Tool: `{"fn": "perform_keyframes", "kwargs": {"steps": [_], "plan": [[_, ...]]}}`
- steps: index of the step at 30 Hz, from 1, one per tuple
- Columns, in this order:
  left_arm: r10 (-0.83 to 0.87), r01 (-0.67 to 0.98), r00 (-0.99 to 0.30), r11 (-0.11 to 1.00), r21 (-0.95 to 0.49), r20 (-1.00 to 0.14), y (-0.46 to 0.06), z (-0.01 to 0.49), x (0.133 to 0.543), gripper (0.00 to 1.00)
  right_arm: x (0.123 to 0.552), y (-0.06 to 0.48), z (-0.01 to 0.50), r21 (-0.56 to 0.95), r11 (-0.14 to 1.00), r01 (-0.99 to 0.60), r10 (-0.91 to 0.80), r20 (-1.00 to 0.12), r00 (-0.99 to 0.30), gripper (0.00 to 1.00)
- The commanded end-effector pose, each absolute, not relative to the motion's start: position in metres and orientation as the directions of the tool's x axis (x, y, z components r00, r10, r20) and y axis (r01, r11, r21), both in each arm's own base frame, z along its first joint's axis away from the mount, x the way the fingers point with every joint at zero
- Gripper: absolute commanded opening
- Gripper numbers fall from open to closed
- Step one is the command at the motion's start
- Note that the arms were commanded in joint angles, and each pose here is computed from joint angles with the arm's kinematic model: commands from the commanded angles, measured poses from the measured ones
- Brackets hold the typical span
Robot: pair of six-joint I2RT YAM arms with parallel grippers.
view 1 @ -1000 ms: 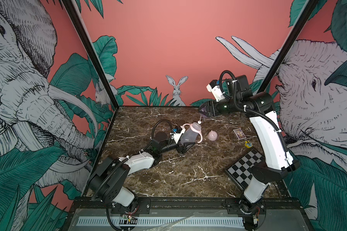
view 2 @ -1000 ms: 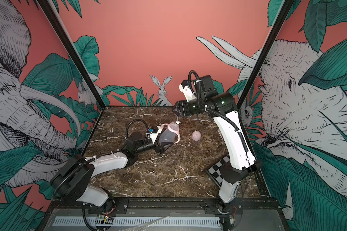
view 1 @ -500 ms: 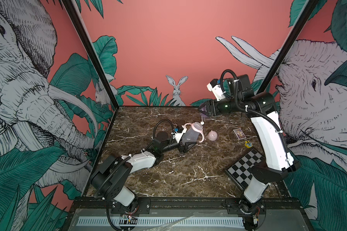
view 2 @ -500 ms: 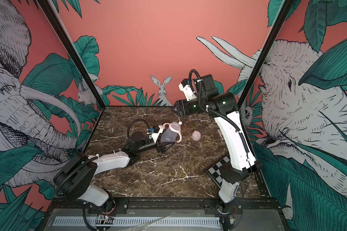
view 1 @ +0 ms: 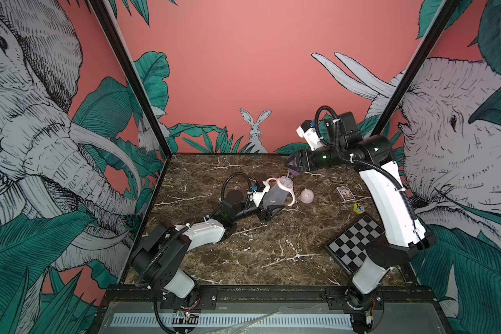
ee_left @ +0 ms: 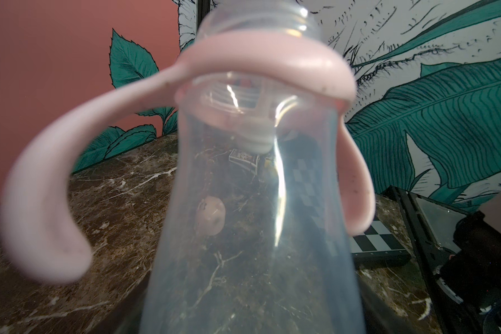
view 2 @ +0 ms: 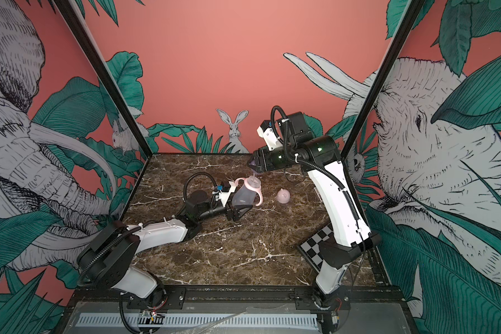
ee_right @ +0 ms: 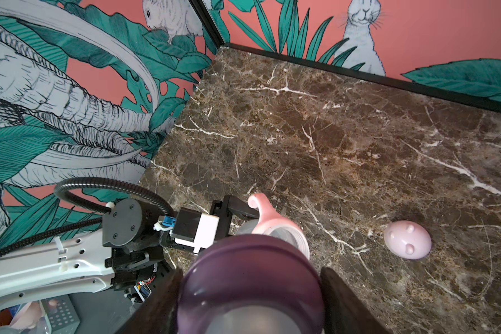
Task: Assemble the baby bottles
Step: Close the nipple on the baby bottle.
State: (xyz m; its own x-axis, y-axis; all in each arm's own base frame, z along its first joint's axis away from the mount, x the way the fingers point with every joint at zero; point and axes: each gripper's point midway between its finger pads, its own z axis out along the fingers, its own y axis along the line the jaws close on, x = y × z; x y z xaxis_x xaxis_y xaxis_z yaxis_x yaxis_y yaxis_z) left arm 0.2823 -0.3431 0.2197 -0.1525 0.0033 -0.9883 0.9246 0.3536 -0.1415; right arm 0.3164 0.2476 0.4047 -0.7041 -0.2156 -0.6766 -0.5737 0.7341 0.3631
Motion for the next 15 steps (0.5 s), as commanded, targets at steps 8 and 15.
{"fn": "perform_keyframes", "kwargs": {"steps": [8, 15], "plan": [[-0.021, 0.947, -0.012, 0.321, -0.018, -1.0, -0.337, 0.275, 0.252, 0.5, 0.297, 0.255, 0.394, 0.389, 0.653, -0.65, -0.314, -0.641, -0.7, 0.51], [0.035, 0.946, -0.001, 0.325, 0.01, -0.999, -0.331, 0.265, 0.246, 0.49, 0.289, 0.261, 0.372, 0.427, 0.635, -0.643, -0.366, -0.567, -0.738, 0.51]]}}
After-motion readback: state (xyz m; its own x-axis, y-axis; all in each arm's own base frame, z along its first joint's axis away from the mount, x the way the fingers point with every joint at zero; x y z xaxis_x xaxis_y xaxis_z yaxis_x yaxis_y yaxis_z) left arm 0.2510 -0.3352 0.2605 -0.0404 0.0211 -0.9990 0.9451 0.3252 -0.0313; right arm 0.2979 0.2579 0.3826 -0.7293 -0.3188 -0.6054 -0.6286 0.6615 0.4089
